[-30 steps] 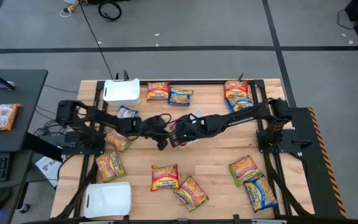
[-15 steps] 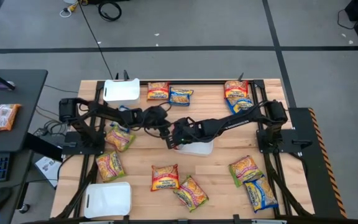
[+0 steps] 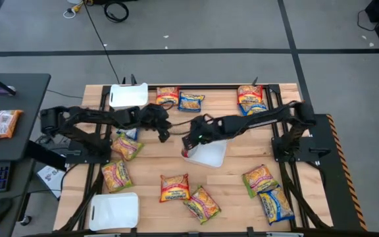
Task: Sort Maruchan noodles
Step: Put the orange noodle pack into the middle white bin
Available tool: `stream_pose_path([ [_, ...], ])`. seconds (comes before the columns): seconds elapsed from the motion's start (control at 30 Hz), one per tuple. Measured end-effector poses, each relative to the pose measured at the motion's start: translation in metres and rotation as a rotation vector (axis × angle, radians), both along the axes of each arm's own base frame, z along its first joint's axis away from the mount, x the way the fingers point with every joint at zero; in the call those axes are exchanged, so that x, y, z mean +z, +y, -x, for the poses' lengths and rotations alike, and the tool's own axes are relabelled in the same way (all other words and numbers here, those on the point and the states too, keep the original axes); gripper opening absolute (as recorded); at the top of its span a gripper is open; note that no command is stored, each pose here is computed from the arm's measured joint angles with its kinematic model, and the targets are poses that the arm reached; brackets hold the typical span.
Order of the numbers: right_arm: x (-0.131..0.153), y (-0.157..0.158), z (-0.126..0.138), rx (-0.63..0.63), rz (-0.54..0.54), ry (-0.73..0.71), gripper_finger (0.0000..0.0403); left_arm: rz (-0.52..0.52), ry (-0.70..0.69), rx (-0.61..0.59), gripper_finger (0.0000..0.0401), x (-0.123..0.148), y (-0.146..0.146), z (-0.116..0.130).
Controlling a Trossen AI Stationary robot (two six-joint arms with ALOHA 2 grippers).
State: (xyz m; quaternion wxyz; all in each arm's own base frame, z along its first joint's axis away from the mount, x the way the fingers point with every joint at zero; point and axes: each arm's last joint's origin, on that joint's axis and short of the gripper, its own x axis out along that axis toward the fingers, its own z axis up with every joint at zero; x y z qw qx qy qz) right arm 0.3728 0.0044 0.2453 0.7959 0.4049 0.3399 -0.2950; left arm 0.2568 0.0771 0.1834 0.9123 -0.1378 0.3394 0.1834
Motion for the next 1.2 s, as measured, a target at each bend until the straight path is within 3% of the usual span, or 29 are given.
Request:
stream_pose_path([
  [0.13, 0.028, -0.017, 0.032, -0.043, 0.013, 0.069, 0.0194, -0.022, -0.041, -0.004, 0.0080, 0.016, -0.002, 0.008],
  [0.3, 0.044, -0.050, 0.073, -0.207, 0.113, 0.249, 0.0247, -0.030, -0.104, 0.001, 0.0080, 0.031, -0.004, 0.014],
  [0.47, 0.039, -0.101, 0.105, -0.370, 0.180, 0.488, 0.0283, -0.010, -0.107, -0.026, 0.0080, 0.032, -0.007, 0.015],
  [0.67, 0.008, -0.167, 0.142, -0.449, 0.167, 0.684, 0.0279, 0.104, -0.001, -0.109, 0.0080, 0.022, -0.013, 0.022],
  [0.8, -0.019, -0.198, 0.173, -0.509, 0.127, 0.727, 0.0271, 0.151, 0.136, -0.100, 0.0080, 0.014, -0.016, 0.033],
  [0.9, -0.042, -0.213, 0.189, -0.531, 0.090, 0.678, 0.0270, 0.138, 0.213, -0.053, 0.0080, 0.010, -0.017, 0.039],
  [1.03, -0.070, -0.220, 0.203, -0.571, 0.067, 0.597, 0.0270, 0.113, 0.205, 0.005, 0.0080, 0.011, -0.015, 0.038],
  [1.2, -0.087, -0.221, 0.206, -0.536, 0.126, 0.536, 0.0264, 0.103, 0.105, 0.038, 0.0080, 0.016, -0.012, 0.031],
])
